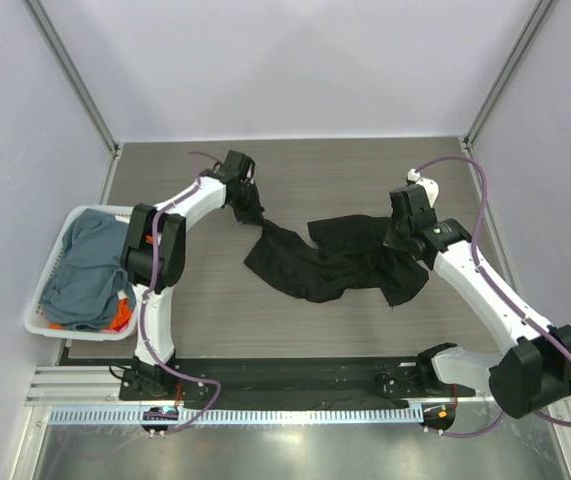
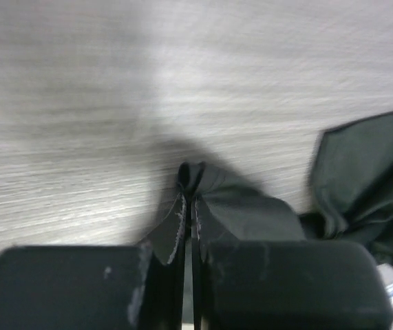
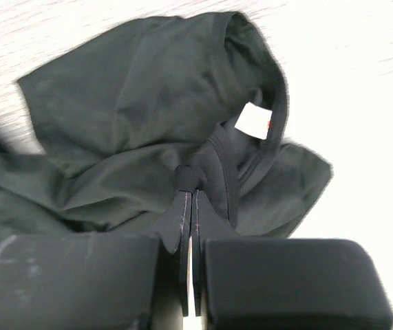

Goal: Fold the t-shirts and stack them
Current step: Flatten the tshirt out

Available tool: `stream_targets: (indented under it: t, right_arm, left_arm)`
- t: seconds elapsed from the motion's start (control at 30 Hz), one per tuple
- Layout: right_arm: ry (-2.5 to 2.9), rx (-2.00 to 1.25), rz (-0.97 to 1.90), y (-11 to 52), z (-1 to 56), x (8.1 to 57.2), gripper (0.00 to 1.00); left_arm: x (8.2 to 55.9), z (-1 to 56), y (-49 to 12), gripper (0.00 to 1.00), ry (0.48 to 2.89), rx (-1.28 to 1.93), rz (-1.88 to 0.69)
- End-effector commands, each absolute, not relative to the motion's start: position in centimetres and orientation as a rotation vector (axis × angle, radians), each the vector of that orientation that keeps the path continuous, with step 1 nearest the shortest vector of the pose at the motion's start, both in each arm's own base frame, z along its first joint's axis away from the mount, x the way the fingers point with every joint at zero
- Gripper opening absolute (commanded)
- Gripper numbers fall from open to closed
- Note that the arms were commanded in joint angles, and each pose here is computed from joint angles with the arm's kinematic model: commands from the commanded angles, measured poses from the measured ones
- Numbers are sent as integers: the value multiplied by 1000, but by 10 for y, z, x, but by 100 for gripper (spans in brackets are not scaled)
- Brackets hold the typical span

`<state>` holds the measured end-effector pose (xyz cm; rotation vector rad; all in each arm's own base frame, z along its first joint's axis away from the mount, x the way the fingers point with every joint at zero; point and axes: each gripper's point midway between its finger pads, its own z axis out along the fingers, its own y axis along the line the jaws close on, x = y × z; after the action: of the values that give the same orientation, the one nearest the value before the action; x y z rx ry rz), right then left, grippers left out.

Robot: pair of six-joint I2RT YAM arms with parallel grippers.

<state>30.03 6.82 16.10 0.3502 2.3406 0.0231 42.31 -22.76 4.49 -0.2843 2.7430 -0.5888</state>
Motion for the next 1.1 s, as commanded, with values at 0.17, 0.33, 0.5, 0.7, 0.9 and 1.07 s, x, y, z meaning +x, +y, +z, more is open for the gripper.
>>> stream_targets:
  t: [0.17,0.33,0.5,0.7,0.9,1.07]
  right_arm:
    - [1997,473,-201,31,288,417,1]
    - [1806,547,-221,5,396,435,1]
    - [1837,504,-236,0,389,412,1]
    - [2062,552,-240,0,278,358,1]
    - [2347,617,-224,9,143,295,1]
    - [2454,658,-299,3,96,273,1]
  left_arm:
    - [485,251,-195,0,2382,-240,-356]
    - [457,348,-167,0,2207,-263,-349]
    - [410,348,-148,0,2218,-249,-353]
    - [333,260,-135,0,2360,-254,-391]
    - [276,159,-117,0,2535,-294,-328]
    - [258,121,-114,0,2607,-331,-313]
